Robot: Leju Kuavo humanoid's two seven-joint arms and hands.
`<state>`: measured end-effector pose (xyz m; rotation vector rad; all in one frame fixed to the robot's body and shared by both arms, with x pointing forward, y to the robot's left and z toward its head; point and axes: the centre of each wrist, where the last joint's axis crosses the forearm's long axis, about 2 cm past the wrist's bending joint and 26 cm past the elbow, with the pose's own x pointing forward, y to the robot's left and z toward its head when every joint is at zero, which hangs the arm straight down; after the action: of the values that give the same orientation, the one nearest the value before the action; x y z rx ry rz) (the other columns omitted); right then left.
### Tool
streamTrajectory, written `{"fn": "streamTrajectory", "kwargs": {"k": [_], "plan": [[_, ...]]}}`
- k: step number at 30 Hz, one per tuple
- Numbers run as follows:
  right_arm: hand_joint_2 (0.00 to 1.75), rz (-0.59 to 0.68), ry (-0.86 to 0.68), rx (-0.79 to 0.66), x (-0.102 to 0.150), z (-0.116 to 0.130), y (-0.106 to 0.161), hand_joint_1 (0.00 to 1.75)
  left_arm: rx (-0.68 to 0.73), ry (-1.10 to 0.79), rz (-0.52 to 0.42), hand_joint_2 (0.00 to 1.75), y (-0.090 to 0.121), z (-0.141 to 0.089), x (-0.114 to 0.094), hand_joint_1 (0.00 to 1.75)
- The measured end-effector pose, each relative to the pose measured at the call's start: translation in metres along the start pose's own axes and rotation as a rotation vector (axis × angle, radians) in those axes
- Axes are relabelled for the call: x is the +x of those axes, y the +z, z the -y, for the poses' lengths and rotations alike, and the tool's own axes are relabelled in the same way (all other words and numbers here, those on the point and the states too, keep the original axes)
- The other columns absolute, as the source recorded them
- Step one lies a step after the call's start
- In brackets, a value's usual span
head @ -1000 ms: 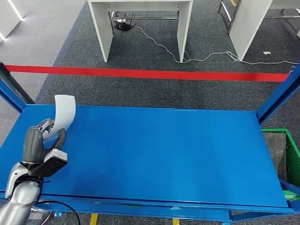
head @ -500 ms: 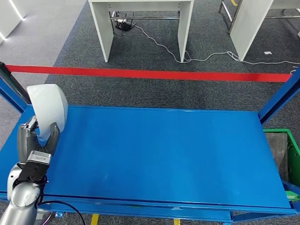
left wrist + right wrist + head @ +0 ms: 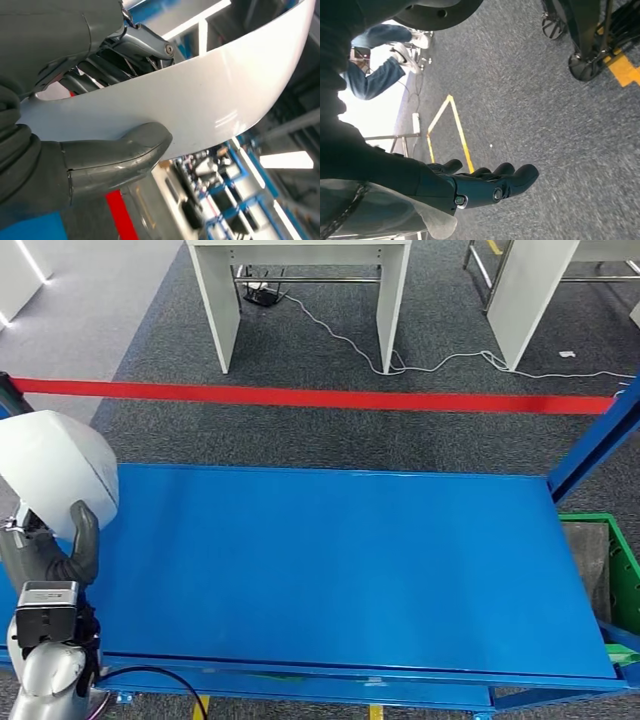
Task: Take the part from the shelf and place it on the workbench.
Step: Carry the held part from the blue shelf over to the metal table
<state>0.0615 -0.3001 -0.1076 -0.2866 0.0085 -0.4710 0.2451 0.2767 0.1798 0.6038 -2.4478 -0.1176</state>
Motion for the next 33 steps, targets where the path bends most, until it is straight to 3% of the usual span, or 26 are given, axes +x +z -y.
{"fn": "streamTrajectory", "kwargs": {"k": [17, 33], "plan": [[1.75, 0.008, 0.005, 0.0, 0.001, -0.003, 0.001, 0.0, 0.133, -0.067, 0.011, 1.75, 0.005, -0.01, 0.01, 1.75], [1.75, 0.008, 0.007, -0.002, 0.0, -0.005, 0.002, 0.0, 0.166, -0.084, 0.008, 1.75, 0.005, -0.017, 0.011, 1.75]]}}
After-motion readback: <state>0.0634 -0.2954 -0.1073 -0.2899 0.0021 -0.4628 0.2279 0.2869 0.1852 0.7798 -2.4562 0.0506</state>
